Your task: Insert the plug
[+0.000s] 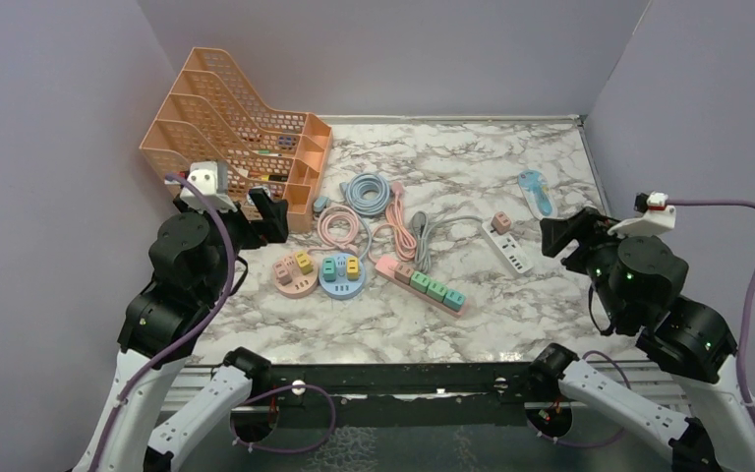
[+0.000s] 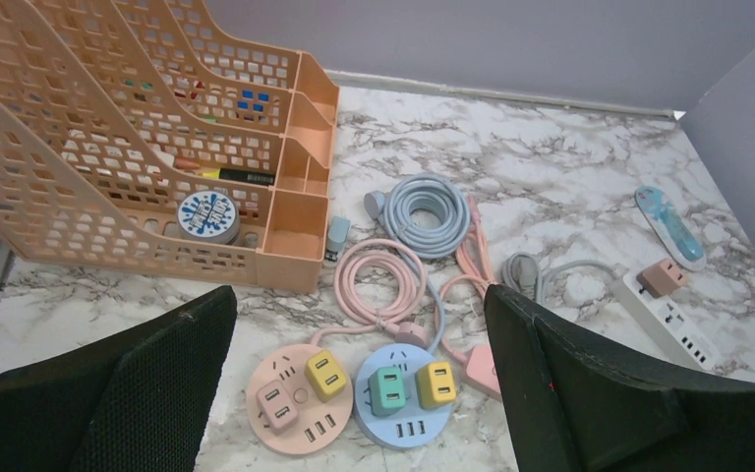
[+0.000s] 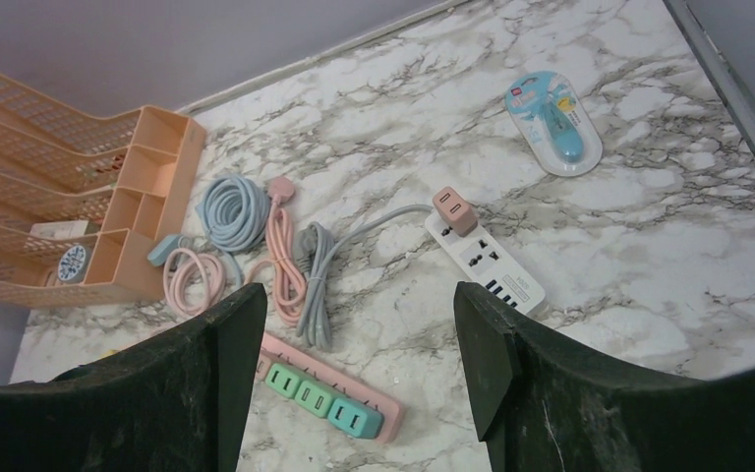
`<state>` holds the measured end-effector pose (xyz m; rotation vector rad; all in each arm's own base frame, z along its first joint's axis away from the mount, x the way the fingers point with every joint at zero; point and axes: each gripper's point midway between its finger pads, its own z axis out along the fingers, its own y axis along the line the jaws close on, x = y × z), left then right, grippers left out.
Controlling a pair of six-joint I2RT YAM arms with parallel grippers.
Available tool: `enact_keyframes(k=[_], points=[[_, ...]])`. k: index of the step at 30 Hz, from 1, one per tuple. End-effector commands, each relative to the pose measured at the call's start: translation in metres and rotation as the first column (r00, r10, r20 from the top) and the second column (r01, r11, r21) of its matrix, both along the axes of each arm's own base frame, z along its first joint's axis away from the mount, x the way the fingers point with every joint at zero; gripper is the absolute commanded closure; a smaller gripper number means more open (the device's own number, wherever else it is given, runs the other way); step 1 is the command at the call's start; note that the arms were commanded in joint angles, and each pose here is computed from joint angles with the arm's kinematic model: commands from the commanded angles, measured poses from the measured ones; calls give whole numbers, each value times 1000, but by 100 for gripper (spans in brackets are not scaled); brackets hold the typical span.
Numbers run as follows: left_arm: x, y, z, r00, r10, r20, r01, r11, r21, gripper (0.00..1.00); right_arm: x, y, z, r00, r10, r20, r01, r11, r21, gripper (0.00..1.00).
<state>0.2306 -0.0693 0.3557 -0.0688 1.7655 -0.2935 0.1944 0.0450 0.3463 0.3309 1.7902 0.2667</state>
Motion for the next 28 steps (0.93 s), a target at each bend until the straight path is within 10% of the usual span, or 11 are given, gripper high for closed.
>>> enact_keyframes(k=[1,28], points=[[-10,14,21,997,42,57,-42,999,-5,1,-15,-20,9,999,-46,20,46,999,30,30],[-96,79,95,964,174,202,-169,985,-45,1,-68,-53,64,981,63,185,-73,996,47,30]])
